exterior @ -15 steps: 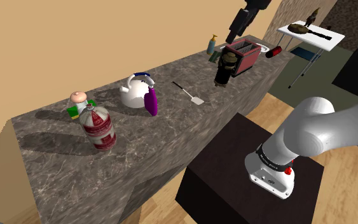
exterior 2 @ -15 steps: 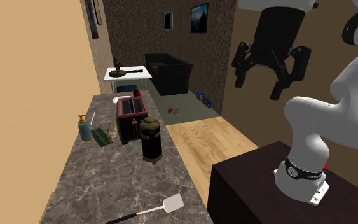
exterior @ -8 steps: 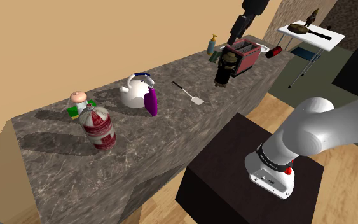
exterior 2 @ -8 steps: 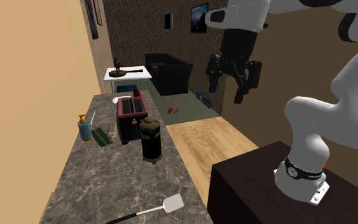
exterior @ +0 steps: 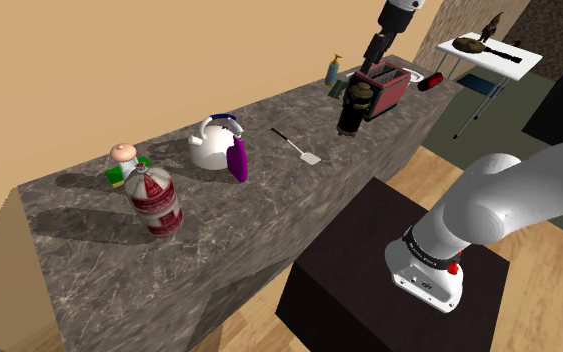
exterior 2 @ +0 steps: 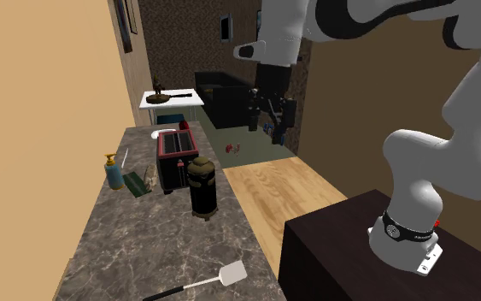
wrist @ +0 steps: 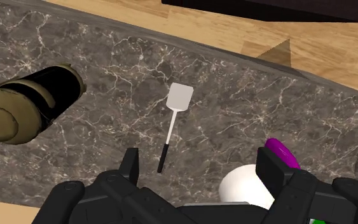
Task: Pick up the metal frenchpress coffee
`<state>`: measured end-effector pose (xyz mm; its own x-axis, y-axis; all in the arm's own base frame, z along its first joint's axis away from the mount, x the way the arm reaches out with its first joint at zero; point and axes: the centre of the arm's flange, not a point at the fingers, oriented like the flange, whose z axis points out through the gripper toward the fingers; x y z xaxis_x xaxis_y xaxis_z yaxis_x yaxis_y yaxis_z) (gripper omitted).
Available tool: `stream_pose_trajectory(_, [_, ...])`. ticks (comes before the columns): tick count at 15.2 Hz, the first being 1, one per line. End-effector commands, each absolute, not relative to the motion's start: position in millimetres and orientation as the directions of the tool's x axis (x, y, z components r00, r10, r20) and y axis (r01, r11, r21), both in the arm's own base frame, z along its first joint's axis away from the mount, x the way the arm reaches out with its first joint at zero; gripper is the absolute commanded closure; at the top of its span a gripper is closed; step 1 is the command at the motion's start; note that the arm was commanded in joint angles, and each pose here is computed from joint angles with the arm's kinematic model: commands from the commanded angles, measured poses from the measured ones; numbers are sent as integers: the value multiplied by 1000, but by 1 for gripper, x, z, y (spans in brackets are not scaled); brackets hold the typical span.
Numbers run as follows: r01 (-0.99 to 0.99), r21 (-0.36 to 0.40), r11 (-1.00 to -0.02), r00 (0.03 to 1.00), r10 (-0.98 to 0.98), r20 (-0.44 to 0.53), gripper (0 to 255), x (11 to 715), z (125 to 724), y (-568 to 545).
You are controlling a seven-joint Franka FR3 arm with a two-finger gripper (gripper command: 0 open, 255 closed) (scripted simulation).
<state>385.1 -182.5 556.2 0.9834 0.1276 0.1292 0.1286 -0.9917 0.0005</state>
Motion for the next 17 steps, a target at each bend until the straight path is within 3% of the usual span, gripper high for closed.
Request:
stream_pose_trajectory(1, [132,0,-991,984,131,118,0,394,543,-201])
stream_pose_trajectory(17, [148,-9,-989,988,148,35,0,461,450,-383])
